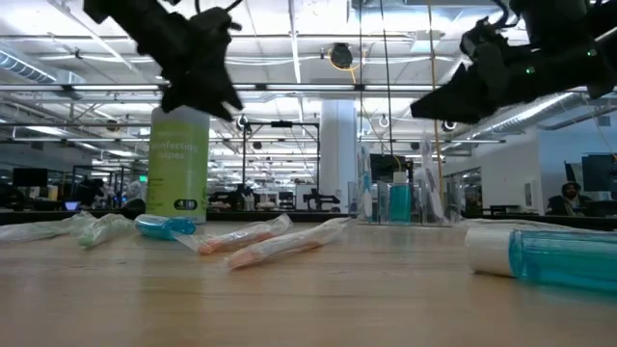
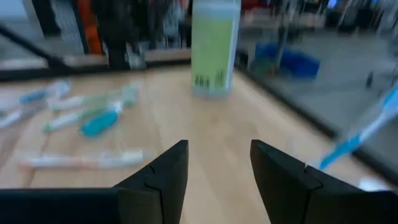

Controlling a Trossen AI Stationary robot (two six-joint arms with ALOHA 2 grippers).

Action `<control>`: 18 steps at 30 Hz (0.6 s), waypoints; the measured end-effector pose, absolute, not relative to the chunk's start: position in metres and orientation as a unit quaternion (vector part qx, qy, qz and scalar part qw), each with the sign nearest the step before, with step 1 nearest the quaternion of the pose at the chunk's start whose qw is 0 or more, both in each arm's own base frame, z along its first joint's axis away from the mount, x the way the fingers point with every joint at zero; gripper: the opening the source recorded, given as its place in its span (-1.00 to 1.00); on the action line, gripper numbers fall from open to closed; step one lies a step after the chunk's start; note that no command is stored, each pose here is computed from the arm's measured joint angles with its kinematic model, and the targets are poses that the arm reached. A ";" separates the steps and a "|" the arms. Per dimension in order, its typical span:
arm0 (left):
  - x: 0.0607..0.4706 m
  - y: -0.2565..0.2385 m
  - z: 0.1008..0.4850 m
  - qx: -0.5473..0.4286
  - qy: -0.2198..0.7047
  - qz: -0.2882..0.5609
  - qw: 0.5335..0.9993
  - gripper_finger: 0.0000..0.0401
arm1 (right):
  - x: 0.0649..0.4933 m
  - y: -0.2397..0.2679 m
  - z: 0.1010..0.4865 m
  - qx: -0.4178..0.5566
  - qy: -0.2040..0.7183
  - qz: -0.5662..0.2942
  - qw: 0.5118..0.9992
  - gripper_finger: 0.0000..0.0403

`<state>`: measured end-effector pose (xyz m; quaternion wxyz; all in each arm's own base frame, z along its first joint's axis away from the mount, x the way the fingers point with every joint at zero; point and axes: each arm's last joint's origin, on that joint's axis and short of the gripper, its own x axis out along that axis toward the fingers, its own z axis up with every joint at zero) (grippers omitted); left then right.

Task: Pick & Place toothbrushing station
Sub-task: Put the green toothbrush into the transparent organizer

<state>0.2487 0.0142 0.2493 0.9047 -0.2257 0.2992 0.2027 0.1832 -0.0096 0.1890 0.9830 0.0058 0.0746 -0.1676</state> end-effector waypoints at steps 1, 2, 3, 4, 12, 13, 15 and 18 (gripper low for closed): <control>0.246 0.011 0.246 -0.241 0.316 0.209 0.893 -0.21 | 0.182 -0.010 0.190 -0.005 0.057 -0.169 0.984 -0.18; 0.243 0.008 0.243 -0.256 0.332 0.216 0.882 -0.21 | 0.182 -0.011 0.192 -0.016 0.042 -0.170 0.984 -0.18; 0.239 0.006 0.240 -0.269 0.351 0.226 0.868 -0.21 | 0.181 -0.012 0.193 -0.026 0.030 -0.172 0.984 -0.18; 0.235 0.004 0.236 -0.282 0.373 0.241 0.851 -0.21 | 0.181 -0.012 0.196 -0.033 0.016 -0.174 0.984 -0.18; 0.204 -0.010 0.201 -0.358 0.474 0.377 0.711 -0.21 | 0.180 -0.013 0.211 -0.051 -0.055 -0.180 0.981 -0.18; 0.201 -0.011 0.197 -0.369 0.469 0.394 0.699 -0.21 | 0.180 -0.013 0.211 -0.050 -0.057 -0.180 0.981 -0.18; 0.196 -0.013 0.185 -0.403 0.456 0.430 0.667 -0.21 | 0.180 -0.013 0.211 -0.050 -0.058 -0.180 0.981 -0.18; 0.187 -0.016 0.170 -0.443 0.466 0.457 0.615 -0.21 | 0.180 -0.013 0.211 -0.050 -0.058 -0.180 0.981 -0.18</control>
